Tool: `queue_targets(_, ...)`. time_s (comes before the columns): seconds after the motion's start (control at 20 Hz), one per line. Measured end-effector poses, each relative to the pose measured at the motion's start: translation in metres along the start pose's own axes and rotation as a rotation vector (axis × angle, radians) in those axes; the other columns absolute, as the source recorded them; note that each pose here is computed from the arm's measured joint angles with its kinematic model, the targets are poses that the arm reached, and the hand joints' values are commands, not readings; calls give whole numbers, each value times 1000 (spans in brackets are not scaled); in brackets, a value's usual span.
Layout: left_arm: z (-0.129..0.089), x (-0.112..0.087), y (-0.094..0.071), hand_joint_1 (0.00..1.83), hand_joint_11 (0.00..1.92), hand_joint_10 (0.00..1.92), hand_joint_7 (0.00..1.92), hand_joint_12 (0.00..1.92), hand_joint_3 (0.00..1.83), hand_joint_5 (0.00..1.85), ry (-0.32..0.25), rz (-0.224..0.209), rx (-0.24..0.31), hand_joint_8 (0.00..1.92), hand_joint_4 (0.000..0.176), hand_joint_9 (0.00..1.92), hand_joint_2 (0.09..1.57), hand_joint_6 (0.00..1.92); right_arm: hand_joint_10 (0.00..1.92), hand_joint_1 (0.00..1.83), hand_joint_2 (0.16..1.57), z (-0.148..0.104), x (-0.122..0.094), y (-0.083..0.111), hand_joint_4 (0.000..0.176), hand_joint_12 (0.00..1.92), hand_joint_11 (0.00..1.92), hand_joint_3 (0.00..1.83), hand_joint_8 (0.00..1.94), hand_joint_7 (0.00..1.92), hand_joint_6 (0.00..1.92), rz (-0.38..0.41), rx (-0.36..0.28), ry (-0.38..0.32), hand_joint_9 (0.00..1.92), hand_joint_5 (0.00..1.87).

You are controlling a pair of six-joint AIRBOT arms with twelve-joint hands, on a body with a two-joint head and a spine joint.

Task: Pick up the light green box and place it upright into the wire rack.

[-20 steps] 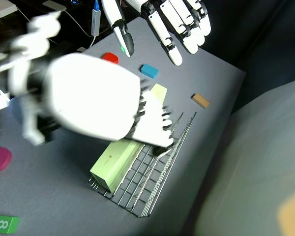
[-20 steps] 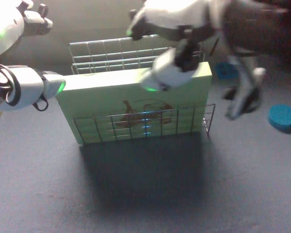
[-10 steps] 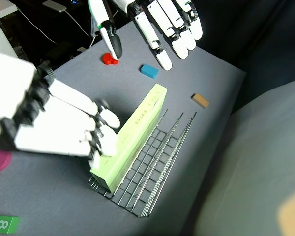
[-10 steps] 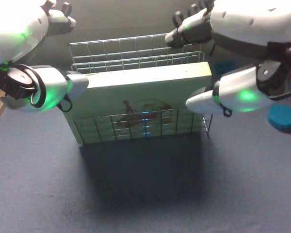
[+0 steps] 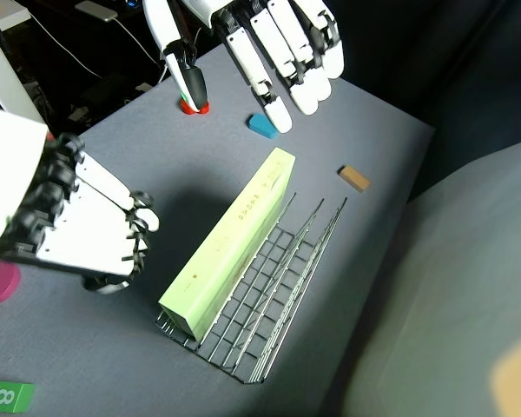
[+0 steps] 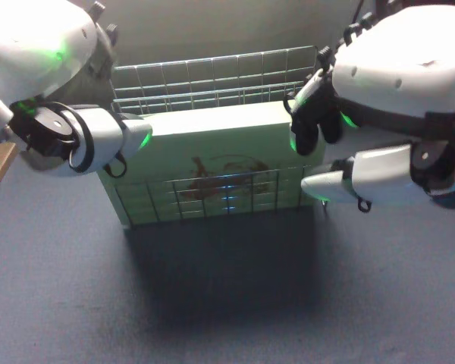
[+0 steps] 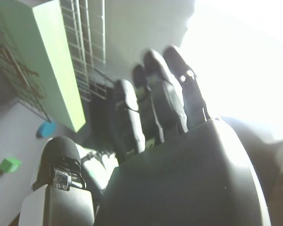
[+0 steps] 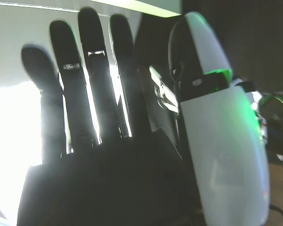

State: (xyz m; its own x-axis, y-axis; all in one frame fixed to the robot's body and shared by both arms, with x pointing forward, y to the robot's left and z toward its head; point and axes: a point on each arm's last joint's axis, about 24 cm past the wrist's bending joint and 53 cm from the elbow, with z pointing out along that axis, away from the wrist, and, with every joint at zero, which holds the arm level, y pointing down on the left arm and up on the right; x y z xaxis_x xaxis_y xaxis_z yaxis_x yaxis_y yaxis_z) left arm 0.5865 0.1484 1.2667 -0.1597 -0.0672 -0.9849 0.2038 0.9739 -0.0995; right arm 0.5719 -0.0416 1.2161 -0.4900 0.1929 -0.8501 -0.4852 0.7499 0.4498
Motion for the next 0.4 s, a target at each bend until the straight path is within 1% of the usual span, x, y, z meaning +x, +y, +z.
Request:
queue_targets(0.05,0,1,-2,278,534,1501,579,1624,0,638,2,0,4,1315,0,571,1260,1155,1883,587,1247,0,0,0,0,1921,884,5,1582,717,1620,-3,-1,0,823,585)
queue_targets(0.1,1,0,-5,289,605,1837,526,1847,3,523,1,-8,8,1681,0,555,1275,1618,1913,596,1248,0,-1,1,0,1921,1045,2,1761,769,1799,-13,-4,-4,954,597)
queue_targets(0.15,1,-2,-6,321,784,1904,654,1906,5,528,-2,-11,12,1873,0,762,1292,1860,1919,616,1251,0,-1,1,0,1921,1282,2,1905,891,1897,-15,-6,-4,1114,707)
queue_targets(0.2,1,-3,-7,348,910,1918,808,1918,8,640,-8,-8,15,1911,0,880,1313,1909,1921,637,1272,0,-1,1,0,1921,1517,6,1934,1081,1916,-14,-5,-4,1258,878)
queue_targets(0.25,1,-4,-8,363,959,1920,913,1920,6,766,-13,-4,16,1919,0,940,1328,1919,1921,607,1340,0,-1,1,0,1921,1695,16,1940,1273,1920,-13,-7,-3,1471,1034)
queue_targets(0.3,1,-3,-7,370,1018,1921,1072,1921,6,943,-9,-7,15,1921,0,1067,1348,1921,1921,570,1399,0,-1,1,0,1921,1796,27,1941,1396,1921,-14,-7,-4,1593,1116)
queue_targets(0.35,1,-2,-7,371,1129,1921,1242,1921,5,1127,-5,-11,13,1921,0,1219,1367,1921,1921,553,1449,0,-1,1,0,1921,1828,4,1941,1454,1921,-14,-7,-4,1633,1178)
queue_targets(0.4,1,-3,-7,378,1233,1921,1317,1921,5,1199,-5,-11,12,1921,0,1306,1381,1921,1921,556,1468,0,-1,2,52,1921,1847,1,1941,1489,1921,-14,-8,-3,1664,1243)
